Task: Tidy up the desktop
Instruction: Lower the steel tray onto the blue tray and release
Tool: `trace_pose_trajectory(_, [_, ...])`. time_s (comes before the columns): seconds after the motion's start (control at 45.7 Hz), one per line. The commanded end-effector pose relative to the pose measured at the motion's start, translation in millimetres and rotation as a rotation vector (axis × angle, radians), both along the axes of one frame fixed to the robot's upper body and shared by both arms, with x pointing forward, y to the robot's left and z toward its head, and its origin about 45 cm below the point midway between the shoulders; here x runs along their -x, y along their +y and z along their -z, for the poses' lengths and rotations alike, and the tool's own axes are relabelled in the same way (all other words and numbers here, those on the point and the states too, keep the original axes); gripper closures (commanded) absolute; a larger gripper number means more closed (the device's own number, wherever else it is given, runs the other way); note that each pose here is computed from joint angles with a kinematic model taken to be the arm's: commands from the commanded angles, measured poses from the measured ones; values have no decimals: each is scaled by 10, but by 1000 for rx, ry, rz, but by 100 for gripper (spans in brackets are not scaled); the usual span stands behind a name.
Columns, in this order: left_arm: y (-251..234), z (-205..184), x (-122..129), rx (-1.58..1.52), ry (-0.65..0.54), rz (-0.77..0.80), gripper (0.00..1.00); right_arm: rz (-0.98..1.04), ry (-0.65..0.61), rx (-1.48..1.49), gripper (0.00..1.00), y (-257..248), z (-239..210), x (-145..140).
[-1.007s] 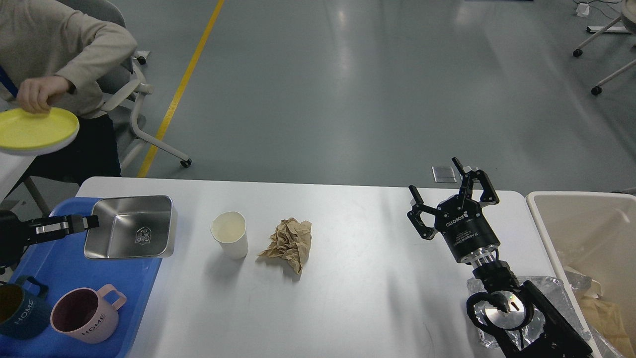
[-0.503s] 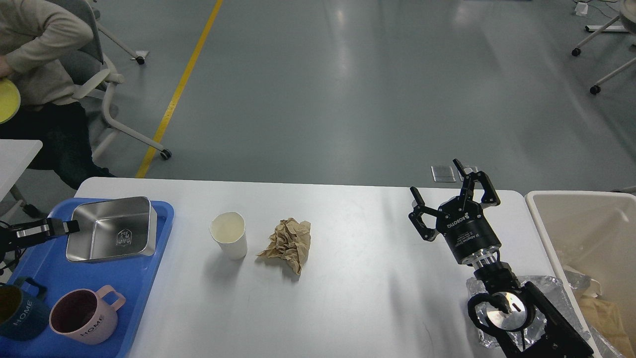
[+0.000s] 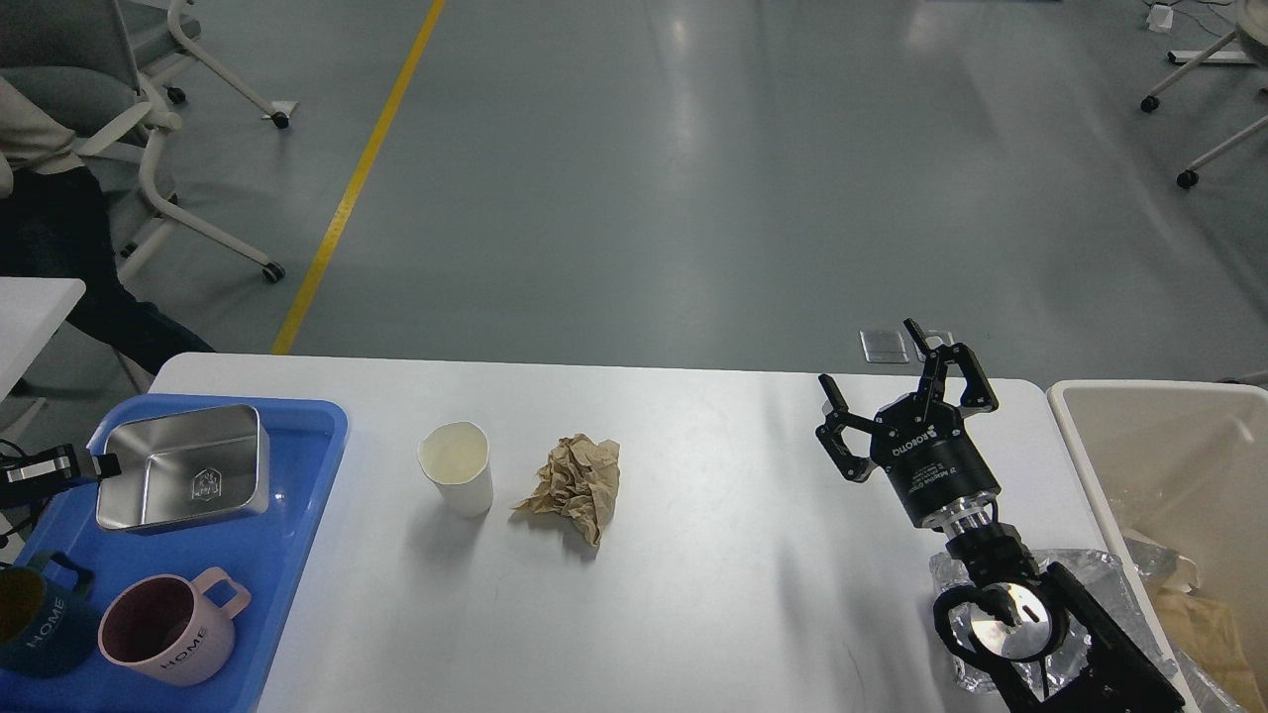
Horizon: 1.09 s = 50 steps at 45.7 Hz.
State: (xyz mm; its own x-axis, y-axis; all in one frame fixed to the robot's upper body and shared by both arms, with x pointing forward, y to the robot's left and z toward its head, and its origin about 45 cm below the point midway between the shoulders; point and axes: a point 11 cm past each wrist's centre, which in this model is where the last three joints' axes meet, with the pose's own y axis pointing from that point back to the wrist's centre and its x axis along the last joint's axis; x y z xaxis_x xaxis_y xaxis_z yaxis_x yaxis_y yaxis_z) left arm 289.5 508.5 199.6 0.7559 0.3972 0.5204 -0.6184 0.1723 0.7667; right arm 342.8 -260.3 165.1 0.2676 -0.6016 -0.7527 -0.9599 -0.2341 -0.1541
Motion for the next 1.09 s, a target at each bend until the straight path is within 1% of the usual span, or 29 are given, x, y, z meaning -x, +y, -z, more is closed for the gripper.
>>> trace_pose_trajectory(0.0, [56,102,-67,-12,0,-22,97,1,1,0,0,-2,3,3])
trace_pose_trajectory(0.241, [102,330,-144,-10,3,-51,97,1,1,0,0,-3,3,3])
trace_pose_trajectory(0.372, [125,481,-114,-15,23,-69,97,0,1,0,0,2,5,4])
trace_pose_trajectory(0.832, [303,608,-196,-55,7,-143,95,1,2,0,0,-4,9,7])
trace_pose_trajectory(1.007, [277,685,-233,-59,9,-153,95,1,1,0,0,-3,3,3])
trace_pose_trajectory(1.073, [280,695,-245,-62,8,-157,92,0,3,1,0,-5,10,8])
